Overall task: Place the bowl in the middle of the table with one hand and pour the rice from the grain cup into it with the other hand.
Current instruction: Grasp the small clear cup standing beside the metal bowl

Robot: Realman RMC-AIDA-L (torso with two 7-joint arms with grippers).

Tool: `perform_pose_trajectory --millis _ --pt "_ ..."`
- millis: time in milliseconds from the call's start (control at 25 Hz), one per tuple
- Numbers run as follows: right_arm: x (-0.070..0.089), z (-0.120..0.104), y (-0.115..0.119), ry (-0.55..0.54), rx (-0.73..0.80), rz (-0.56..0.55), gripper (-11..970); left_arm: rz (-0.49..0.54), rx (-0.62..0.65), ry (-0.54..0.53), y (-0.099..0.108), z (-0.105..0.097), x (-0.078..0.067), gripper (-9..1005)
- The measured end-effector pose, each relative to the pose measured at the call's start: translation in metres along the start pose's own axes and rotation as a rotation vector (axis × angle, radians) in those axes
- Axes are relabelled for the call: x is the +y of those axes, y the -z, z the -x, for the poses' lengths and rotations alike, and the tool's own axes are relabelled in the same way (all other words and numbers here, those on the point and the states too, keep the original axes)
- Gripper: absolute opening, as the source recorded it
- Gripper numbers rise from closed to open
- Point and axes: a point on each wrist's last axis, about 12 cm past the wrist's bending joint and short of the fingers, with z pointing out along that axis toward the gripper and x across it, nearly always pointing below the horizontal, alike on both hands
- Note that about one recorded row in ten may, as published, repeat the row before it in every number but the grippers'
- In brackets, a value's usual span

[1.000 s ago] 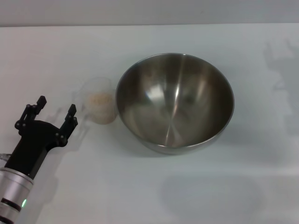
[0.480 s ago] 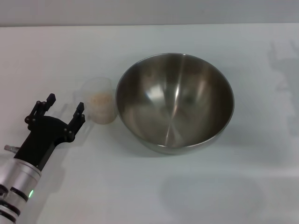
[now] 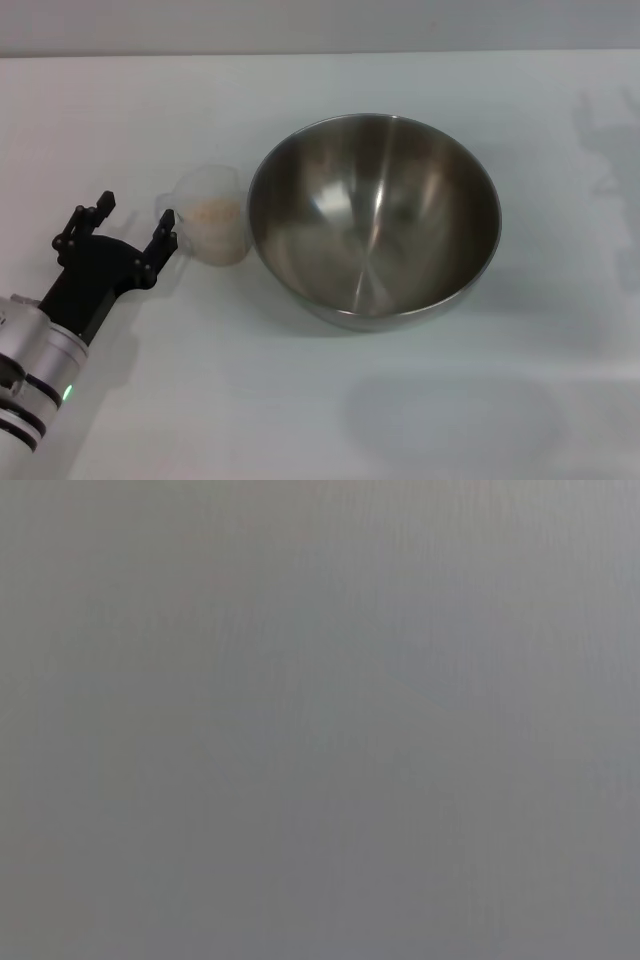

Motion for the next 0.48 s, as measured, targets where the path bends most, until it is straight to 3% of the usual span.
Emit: perform_pose_trajectory --millis 480 --pt "0.0019 0.0001 -0.0038 -0.003 -0.002 0.006 543 0.038 0.006 0.009 -0.0089 0.0032 0.0072 739"
